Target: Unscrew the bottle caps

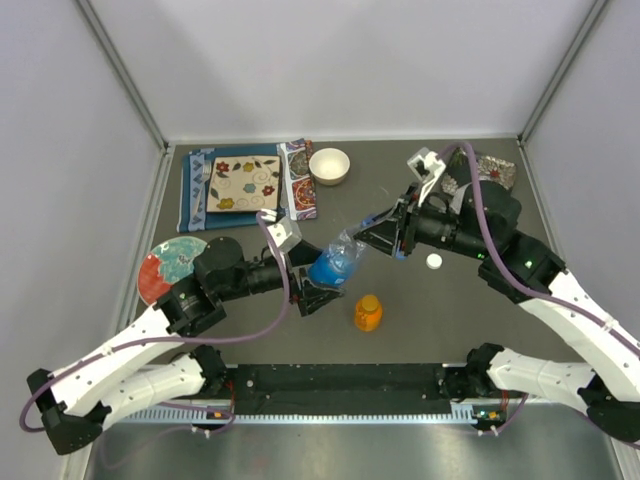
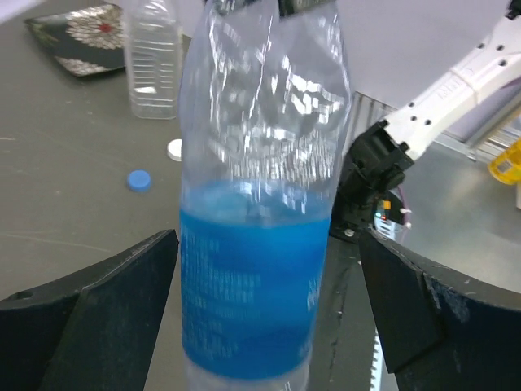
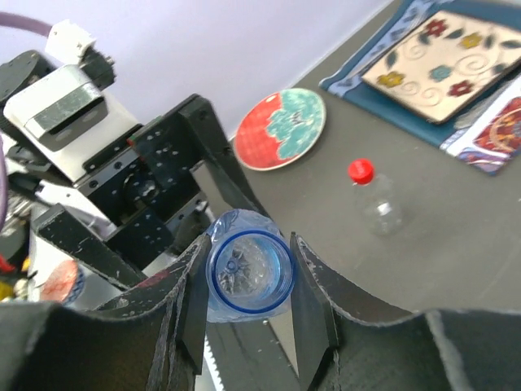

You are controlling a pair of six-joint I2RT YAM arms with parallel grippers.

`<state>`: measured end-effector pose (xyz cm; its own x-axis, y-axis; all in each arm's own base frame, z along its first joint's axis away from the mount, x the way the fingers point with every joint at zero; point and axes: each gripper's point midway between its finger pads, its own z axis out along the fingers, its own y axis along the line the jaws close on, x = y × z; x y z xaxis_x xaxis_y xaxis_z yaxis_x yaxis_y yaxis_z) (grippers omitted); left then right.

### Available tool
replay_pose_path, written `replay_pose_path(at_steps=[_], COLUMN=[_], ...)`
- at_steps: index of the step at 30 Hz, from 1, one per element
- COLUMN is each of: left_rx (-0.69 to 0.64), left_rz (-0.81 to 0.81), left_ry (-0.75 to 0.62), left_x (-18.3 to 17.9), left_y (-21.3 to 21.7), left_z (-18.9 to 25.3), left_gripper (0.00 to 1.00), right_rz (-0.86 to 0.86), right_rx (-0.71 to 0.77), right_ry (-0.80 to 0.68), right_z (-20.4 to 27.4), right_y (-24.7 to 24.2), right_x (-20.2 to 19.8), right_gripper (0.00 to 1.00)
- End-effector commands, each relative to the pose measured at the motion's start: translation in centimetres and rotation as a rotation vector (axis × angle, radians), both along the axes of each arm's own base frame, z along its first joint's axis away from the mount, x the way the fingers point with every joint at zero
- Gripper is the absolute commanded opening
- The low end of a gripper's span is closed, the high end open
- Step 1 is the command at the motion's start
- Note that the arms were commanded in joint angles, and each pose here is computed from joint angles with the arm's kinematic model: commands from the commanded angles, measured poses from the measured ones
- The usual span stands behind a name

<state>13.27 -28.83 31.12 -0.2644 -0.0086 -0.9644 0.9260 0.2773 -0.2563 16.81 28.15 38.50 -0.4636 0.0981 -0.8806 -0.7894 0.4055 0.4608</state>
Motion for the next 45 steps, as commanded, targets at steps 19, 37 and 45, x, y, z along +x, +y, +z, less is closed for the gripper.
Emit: replay_pose_path(at_steps=[19, 37, 45], left_rx=[-0.130, -0.127, -0.108], left_rz=[0.398, 0.378, 0.367], left_ry=[-0.205, -0.162, -0.163], left_x=[1.3, 0.6, 1.1], left_y=[9.6, 9.7, 8.8], left_z=[5.6, 3.6, 3.3], left_gripper=[0.98, 0.98, 0.98], right_rz=[-1.162, -1.234, -1.198], right_rx=[-0.416, -0.645, -0.672], right_ry=[-0.082, 0.020, 0.023], right_z=[-4.1, -16.0, -16.8], right_y=[-15.6, -16.7, -16.4], right_x=[20.4, 27.6, 27.8], right_gripper=[0.00, 0.09, 0.28])
